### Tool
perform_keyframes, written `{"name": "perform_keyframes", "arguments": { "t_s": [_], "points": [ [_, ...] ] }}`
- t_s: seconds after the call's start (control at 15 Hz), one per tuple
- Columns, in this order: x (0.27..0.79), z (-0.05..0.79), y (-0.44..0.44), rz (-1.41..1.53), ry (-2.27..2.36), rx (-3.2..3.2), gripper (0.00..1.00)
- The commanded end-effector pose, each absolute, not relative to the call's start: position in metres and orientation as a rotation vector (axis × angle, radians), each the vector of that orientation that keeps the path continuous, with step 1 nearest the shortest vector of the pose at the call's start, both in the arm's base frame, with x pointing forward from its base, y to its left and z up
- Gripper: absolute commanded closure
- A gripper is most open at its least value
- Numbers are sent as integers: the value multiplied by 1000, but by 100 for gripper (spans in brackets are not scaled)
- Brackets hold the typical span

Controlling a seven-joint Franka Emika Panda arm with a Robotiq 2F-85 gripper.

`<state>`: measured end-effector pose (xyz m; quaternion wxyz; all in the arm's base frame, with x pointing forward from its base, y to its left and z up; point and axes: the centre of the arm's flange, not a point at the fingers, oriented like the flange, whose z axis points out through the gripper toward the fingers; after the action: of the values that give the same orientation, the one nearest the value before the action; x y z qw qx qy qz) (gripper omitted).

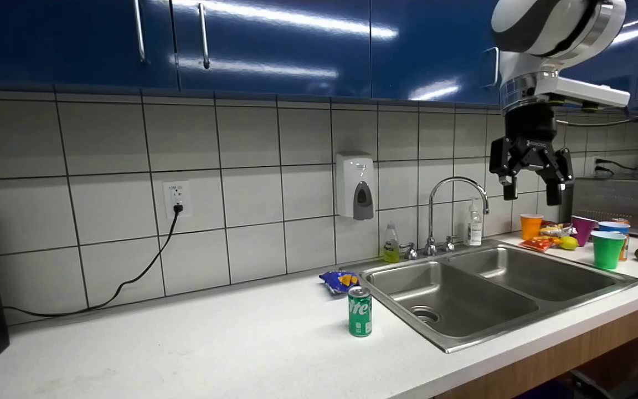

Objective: Pick up the canned drink and put it in the sink

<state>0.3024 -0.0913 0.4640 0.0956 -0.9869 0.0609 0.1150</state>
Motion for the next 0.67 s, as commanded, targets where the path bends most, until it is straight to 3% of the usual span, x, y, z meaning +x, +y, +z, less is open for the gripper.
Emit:
{"name": "perform_keyframes", "arguments": {
  "t_s": [0.0,0.6],
  "points": [
    [304,460,-92,335,171,-2930,0],
    [334,403,-87,333,90,-2946,0]
  ]
}}
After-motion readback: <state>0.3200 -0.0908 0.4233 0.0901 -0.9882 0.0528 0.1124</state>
